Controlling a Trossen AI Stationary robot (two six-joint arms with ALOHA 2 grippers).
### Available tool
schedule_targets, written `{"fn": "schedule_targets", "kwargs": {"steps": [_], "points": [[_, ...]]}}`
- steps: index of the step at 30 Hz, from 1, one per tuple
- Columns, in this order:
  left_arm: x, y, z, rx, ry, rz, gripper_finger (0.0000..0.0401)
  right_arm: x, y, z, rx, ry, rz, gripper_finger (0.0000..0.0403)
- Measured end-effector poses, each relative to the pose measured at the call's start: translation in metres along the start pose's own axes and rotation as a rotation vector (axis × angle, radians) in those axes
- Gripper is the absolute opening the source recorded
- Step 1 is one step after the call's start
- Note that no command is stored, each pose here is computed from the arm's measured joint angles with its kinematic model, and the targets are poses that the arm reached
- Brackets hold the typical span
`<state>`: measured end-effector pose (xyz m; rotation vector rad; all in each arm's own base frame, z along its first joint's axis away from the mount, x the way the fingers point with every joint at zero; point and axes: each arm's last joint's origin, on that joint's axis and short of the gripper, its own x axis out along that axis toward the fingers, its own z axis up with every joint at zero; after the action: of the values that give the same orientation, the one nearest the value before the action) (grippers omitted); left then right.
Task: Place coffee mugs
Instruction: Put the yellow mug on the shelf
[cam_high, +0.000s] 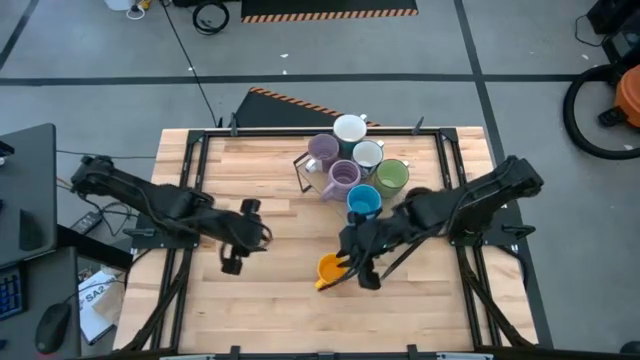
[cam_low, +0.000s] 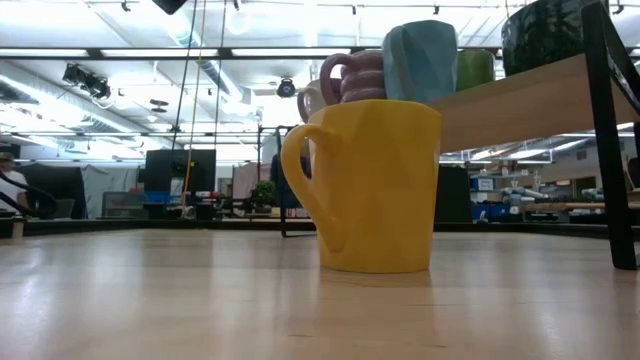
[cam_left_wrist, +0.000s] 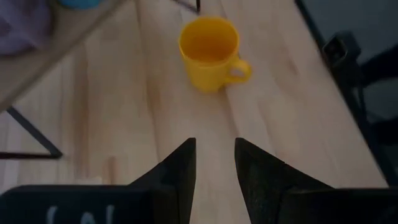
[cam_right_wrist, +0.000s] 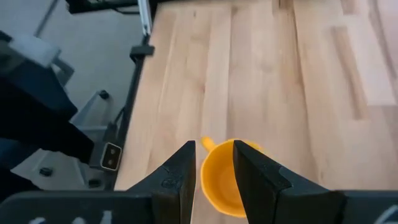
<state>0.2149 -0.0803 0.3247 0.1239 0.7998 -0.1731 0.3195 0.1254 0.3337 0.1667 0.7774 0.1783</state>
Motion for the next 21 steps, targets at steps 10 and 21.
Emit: {"fn": "schedule_targets", "kwargs": {"steps": [10,21], "points": [[-0.021,0.021,-0.023,-0.100,-0.160,0.041,0.0116,0.049,0.018,-0.020,-0.003,0.153,-0.005,0.0156],[-0.024,0.031,-0.043,-0.179,-0.210,0.070,0.0116,0.091,0.026,-0.004,-0.111,0.281,-0.115,0.0202]]}}
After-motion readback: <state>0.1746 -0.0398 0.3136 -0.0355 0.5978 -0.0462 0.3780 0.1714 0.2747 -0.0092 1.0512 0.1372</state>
